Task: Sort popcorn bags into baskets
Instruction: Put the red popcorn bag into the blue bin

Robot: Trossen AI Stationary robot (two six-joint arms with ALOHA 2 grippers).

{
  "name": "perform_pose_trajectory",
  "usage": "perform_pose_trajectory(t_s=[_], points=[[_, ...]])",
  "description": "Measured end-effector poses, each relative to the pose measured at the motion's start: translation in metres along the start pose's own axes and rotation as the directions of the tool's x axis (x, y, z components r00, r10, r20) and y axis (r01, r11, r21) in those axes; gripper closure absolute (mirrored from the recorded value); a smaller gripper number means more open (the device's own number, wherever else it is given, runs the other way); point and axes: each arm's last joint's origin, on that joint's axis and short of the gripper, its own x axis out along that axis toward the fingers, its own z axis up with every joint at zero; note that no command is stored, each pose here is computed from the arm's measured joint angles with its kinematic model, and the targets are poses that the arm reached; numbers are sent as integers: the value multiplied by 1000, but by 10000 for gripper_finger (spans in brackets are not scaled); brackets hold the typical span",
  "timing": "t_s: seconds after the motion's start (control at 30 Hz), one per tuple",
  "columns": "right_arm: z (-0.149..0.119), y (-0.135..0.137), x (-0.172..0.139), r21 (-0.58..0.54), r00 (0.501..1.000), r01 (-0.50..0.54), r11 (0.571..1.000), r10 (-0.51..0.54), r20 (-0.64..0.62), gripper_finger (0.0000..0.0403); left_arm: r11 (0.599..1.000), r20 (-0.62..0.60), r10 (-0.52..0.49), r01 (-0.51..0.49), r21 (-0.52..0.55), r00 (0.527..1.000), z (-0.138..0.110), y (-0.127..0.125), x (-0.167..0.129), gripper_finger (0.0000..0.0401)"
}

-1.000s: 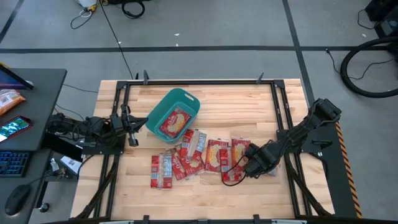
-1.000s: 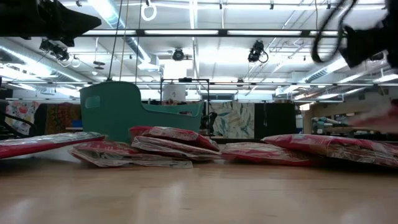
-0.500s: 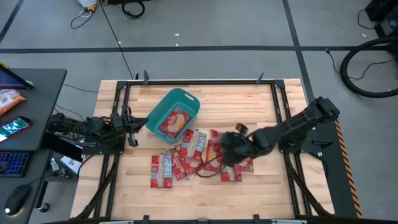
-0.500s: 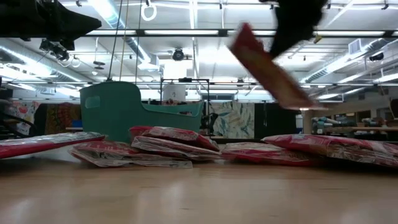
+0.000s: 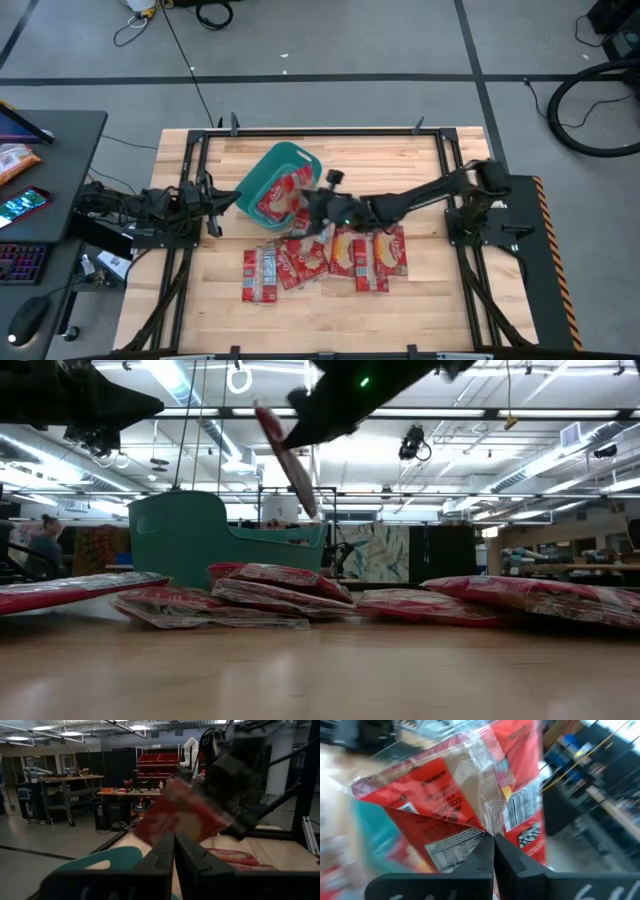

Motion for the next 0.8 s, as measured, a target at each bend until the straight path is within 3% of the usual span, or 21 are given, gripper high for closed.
perform_pose_trajectory(t_s=[0.2,0.43,0.63,0.8], points=[[-21,0,45,-27,996,65,997,-64,59,396,999,-3,-1,0,-54,1000,0,0,0,383],[-51,-1,79,11,999,-20,1000,20,-29,353,998,-3,-2,2,-65,1000,0,0,0,383],[-37,-1,80,32,995,-49,998,52,-85,290,998,-5,-2,2,-63,1000,-1,0,0,383],[-8,-1,68,13,992,-78,997,79,-95,266,998,-10,-3,2,-60,1000,-1,0,0,383]])
